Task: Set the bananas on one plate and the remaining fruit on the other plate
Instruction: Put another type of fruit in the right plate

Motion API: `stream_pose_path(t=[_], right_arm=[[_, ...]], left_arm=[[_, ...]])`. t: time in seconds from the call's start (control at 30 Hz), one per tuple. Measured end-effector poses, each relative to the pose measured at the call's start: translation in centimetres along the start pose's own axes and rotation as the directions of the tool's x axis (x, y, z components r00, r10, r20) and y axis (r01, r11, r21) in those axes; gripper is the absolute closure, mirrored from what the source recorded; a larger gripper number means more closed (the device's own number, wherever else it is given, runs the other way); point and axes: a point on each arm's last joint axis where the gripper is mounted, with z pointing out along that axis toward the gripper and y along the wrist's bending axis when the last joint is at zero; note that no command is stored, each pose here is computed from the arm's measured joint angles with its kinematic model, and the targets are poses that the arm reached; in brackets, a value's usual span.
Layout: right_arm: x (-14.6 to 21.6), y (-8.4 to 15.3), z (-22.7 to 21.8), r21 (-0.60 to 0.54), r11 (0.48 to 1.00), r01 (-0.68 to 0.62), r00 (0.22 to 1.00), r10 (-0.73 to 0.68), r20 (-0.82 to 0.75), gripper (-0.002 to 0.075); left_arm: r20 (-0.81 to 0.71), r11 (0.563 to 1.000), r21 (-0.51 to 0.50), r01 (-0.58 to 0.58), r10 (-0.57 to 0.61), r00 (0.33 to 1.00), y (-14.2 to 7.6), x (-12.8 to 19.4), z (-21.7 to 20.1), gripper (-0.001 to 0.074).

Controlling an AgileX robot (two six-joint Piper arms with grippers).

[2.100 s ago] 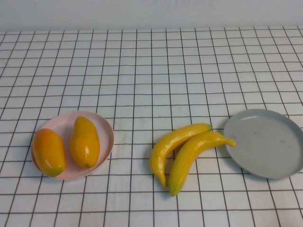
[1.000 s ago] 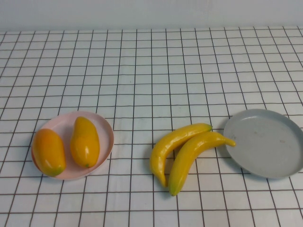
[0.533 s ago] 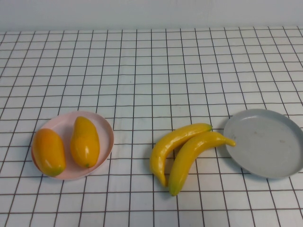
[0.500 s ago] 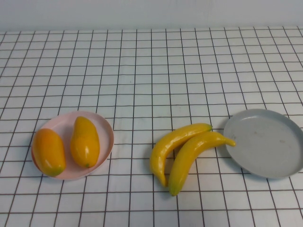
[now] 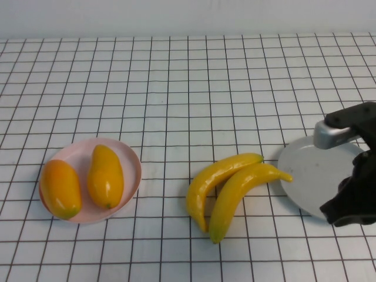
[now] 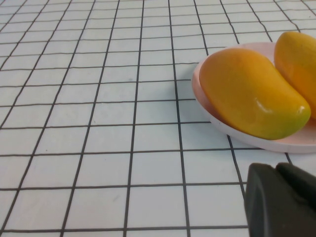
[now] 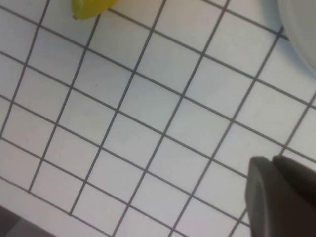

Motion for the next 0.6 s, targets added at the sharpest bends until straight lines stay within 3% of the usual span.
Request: stream_pose_path(t=[0.2, 0.33, 0.6], right_arm=[[-1.8, 1.0, 1.9, -0.011, 0.999, 0.041, 0.999, -0.041, -0.015, 0.0737], [-3.3, 1.6, 2.8, -0.04, 0.999, 0.033, 0.999, -0.032, 0.024, 0.0675], [-6.8, 2.4, 4.6, -0.105, 0.992, -0.072, 0.995, 0.079, 0.067, 0.0284]], left_arm=[[0.0, 1.0, 0.0, 0.0, 0.0, 1.0, 0.0, 0.0, 0.0, 0.0738], [0.0, 1.0, 0.0, 0.0, 0.0, 1.0, 0.0, 0.0, 0.0, 0.0738], [0.0, 1.0, 0.0, 0.0, 0.0, 1.0, 0.0, 0.0, 0.0, 0.0738]])
